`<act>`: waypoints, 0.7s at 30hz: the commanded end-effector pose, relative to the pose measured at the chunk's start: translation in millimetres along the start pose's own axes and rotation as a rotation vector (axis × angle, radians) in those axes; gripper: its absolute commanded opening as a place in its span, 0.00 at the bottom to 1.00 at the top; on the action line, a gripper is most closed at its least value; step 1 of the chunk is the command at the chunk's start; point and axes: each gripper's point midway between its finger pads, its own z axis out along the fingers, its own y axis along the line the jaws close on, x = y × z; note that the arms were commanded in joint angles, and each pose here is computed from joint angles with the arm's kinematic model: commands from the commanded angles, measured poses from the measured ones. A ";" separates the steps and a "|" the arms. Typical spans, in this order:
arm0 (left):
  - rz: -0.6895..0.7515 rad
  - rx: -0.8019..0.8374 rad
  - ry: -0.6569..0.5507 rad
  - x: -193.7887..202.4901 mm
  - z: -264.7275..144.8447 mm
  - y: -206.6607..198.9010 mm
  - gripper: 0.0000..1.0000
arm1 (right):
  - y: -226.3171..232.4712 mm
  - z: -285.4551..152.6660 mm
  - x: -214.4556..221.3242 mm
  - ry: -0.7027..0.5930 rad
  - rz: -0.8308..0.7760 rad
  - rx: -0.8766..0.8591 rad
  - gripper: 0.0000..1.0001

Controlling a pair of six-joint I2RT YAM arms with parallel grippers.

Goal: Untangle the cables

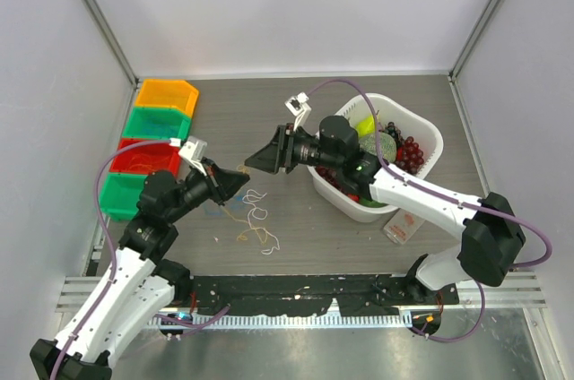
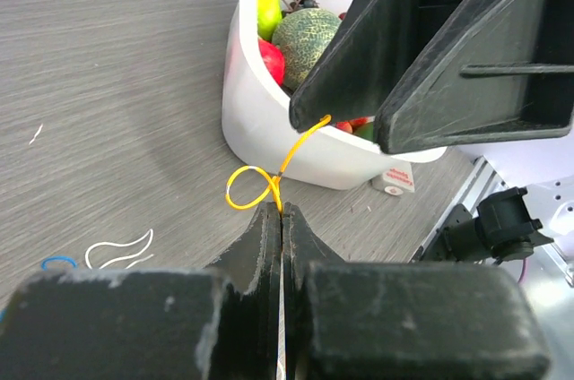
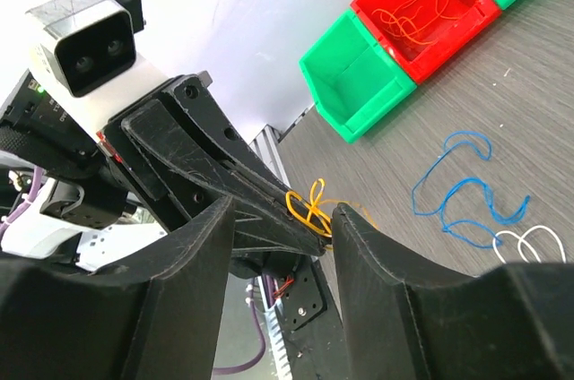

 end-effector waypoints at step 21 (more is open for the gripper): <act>-0.001 0.090 -0.046 -17.9 -21.3 -31.7 0.50 | 42.5 -11.5 -25.9 -0.130 -0.031 -0.100 0.01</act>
